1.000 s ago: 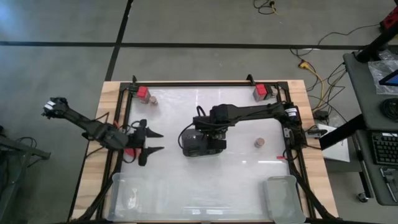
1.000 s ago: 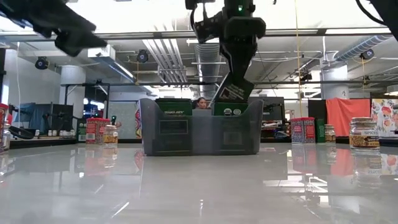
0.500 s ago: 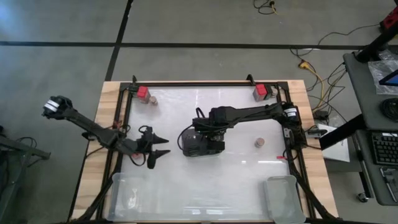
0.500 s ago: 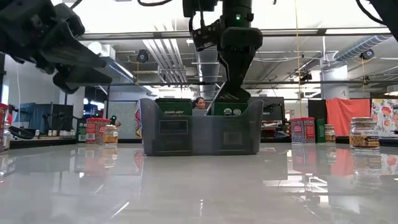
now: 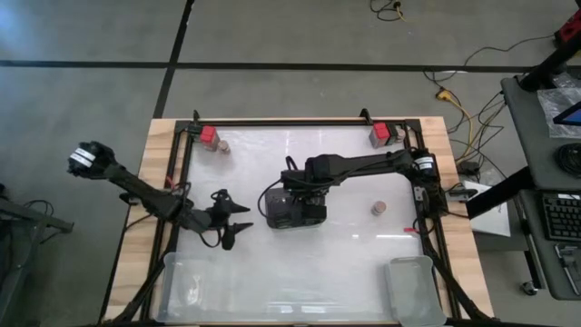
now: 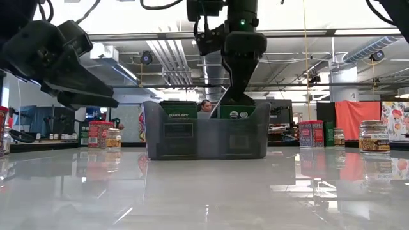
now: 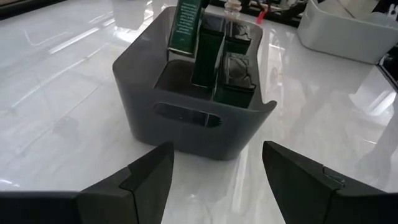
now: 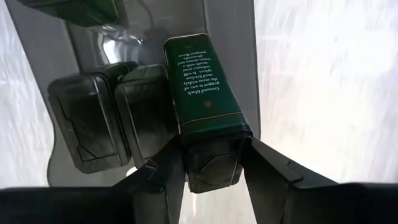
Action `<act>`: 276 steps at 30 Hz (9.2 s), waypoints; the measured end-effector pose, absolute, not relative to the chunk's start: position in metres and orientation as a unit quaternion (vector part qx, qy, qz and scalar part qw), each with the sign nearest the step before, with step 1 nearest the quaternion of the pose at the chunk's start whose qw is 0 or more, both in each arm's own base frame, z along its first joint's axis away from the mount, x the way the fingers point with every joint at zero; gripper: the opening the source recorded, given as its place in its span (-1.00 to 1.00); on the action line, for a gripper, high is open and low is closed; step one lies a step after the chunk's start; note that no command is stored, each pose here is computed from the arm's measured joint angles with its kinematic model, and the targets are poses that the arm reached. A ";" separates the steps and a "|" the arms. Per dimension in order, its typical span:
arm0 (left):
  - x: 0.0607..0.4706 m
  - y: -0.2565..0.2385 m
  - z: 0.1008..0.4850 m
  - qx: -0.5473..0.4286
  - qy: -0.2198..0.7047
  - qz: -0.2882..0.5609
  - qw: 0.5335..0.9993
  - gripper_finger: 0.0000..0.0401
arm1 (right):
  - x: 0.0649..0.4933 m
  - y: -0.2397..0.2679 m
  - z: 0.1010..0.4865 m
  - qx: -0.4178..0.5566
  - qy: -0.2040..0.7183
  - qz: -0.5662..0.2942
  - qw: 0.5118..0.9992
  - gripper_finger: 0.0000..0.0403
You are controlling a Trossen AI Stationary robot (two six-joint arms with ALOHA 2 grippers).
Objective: Sort spices by type
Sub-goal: Put the black seasoning can into the black bin, then adjust the black seasoning can in the black bin, then put the black seasoning can into the black bin
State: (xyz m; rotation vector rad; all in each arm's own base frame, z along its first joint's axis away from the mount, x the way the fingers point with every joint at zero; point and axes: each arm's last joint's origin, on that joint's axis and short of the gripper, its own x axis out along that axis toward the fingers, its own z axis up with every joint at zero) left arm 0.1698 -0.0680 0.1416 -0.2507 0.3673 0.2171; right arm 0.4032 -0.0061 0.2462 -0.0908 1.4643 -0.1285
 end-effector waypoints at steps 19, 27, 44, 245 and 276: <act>0.173 -0.060 0.139 -0.098 0.188 0.128 0.969 0.15 | 0.401 -0.010 0.230 -0.001 0.673 -0.066 0.737 -0.22; 0.176 -0.053 0.141 -0.090 0.185 0.141 0.968 0.15 | 0.401 -0.010 0.230 -0.001 0.673 -0.065 0.737 -0.25; 0.171 -0.051 0.158 -0.087 0.147 0.118 0.978 0.15 | 0.406 -0.009 0.229 -0.010 0.656 -0.042 0.754 -0.35; 0.197 -0.027 0.207 0.048 0.124 -0.020 0.991 0.15 | 0.158 -0.292 0.234 0.348 0.566 -0.553 0.503 0.33; 0.199 -0.027 0.215 0.095 0.126 -0.025 0.987 0.15 | 0.158 -0.297 0.204 0.386 0.626 -0.477 0.481 0.03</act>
